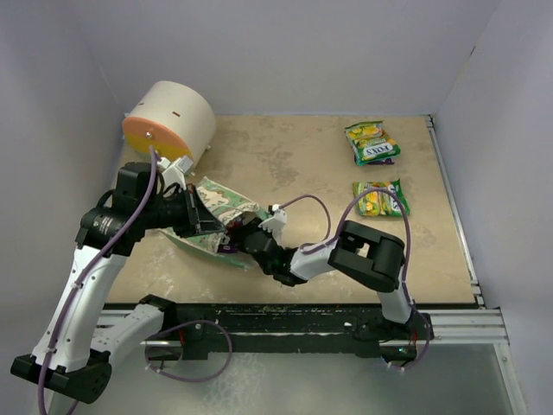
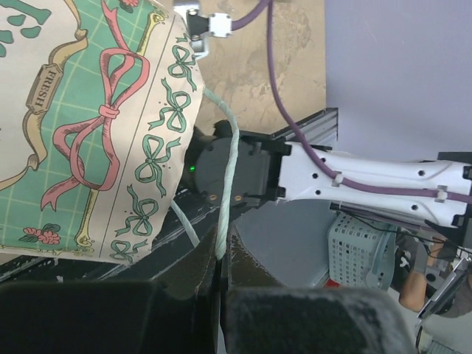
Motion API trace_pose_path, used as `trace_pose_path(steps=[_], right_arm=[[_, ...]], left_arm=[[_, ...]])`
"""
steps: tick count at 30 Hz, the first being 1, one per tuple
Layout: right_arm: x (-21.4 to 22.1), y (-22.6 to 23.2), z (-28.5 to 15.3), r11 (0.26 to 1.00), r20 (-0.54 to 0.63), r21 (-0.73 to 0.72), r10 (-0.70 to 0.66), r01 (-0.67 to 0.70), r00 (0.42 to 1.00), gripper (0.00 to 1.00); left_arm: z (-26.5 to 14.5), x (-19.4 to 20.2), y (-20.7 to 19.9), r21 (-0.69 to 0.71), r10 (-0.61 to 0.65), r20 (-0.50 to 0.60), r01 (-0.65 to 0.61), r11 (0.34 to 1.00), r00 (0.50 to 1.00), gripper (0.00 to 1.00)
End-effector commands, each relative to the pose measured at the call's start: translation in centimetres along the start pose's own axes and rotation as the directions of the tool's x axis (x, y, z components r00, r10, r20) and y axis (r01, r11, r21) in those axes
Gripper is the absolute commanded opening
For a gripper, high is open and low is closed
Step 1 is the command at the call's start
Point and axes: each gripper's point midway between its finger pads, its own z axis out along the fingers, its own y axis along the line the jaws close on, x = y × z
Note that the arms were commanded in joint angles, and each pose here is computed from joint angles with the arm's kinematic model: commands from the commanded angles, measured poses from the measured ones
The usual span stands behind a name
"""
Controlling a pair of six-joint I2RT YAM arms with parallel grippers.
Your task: Take the snacks out of the paper bag
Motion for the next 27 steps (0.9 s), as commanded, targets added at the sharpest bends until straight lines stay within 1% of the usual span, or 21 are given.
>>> trace_pose_path(steps=[1,4,8,12,15,18,24,25,27], right_arm=[[-3.6,4.1,-1.9,0.988,0.051,-0.127,-0.083,0.089,0.995,0.09],[-4.2,5.3,-3.4,0.965,0.041,-0.192,-0.173,0.178,0.984,0.0],[-5.2,6.6,-5.7,0.925,0.04,-0.254,-0.283,0.283,0.958,0.0],[-6.1,7.3,-8.2,0.882,0.021,-0.308,-0.368,0.356,0.93,0.0],[-6.7,8.0,-10.0,0.835,-0.004,-0.345,-0.457,0.428,0.889,0.0],[-7.3,7.8,-12.1,0.788,-0.045,-0.366,-0.546,0.495,0.837,0.0],[-10.2,6.9,-16.9,0.734,-0.082,-0.384,-0.632,0.561,0.771,0.0],[-10.6,6.8,-17.8,0.714,-0.079,-0.399,-0.651,0.575,0.755,0.0],[-11.2,7.1,-19.6,0.638,-0.05,-0.465,-0.712,0.614,0.701,0.0]], left_arm=[[-0.4,0.0,0.7,-0.04,0.014,0.029,-0.013,0.999,0.999,0.0],[-0.4,-0.6,0.6,-0.045,0.013,0.057,-0.011,0.999,0.998,0.0],[-0.6,-1.6,0.5,-0.067,0.022,0.092,-0.016,0.998,0.995,0.0],[-0.5,-2.5,0.3,-0.069,0.027,0.12,-0.019,0.997,0.992,0.0],[-0.2,-3.1,0.2,-0.066,0.024,0.133,-0.015,0.998,0.991,0.0],[0.1,-3.6,0.3,-0.072,0.02,0.143,-0.01,0.997,0.989,0.0],[0.8,-4.7,0.5,-0.086,0.022,0.154,-0.009,0.996,0.988,0.0],[0.8,-4.7,0.6,-0.089,0.024,0.153,-0.01,0.996,0.988,0.0],[0.9,-4.8,0.8,-0.099,0.028,0.154,-0.012,0.995,0.988,0.0]])
